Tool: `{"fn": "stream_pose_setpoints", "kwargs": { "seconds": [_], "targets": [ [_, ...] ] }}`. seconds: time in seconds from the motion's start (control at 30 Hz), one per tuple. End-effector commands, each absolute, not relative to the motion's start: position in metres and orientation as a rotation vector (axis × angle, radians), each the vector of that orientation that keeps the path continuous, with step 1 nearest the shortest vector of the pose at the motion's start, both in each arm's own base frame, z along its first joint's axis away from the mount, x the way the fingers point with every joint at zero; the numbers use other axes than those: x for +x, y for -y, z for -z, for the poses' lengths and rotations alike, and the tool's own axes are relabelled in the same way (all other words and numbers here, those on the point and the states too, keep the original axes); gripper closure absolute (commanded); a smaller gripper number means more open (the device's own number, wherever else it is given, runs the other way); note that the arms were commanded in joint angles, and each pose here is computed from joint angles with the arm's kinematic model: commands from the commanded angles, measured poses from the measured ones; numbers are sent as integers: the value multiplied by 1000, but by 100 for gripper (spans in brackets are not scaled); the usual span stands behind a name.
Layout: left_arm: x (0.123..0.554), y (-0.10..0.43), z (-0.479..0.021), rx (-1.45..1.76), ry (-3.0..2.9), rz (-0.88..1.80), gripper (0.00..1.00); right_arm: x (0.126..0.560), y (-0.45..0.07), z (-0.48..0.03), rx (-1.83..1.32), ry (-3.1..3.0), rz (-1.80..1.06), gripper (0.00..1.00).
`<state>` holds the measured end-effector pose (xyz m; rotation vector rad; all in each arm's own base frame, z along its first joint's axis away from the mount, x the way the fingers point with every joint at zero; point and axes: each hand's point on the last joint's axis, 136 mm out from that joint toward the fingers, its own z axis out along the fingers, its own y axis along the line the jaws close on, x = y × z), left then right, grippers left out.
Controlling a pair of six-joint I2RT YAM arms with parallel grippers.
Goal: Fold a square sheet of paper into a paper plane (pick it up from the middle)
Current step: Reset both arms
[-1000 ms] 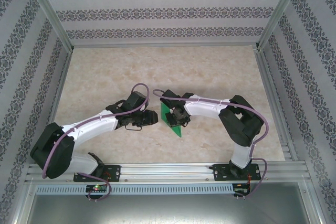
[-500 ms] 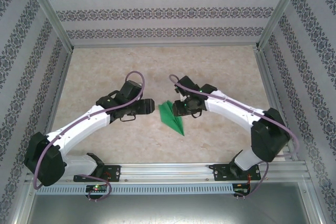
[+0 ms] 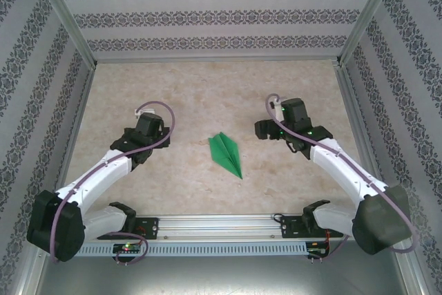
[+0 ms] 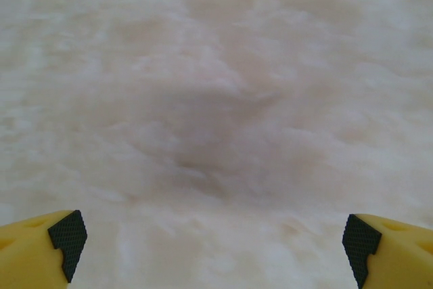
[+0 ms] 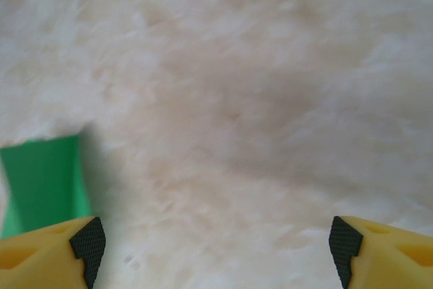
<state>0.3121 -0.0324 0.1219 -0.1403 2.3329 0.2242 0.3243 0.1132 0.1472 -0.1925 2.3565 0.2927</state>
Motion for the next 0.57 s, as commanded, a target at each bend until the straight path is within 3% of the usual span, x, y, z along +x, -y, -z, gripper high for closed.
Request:
{"fn": "stream_pose_setpoints", "kwargs": {
  "seconds": [0.0,0.23,0.53],
  "targets": [
    [333,10,-133,-139,-2211,-298,0,355,-80,-158,-128,-2206,-209,10],
    [364,-2,-110,-76,-2189,-314,0,384,-26,-144,22,-2091,-73,2],
    [379,-3,-87,-68,-2221,-195,0,401,-4,-131,70,-2060,-18,3]
  ]
}}
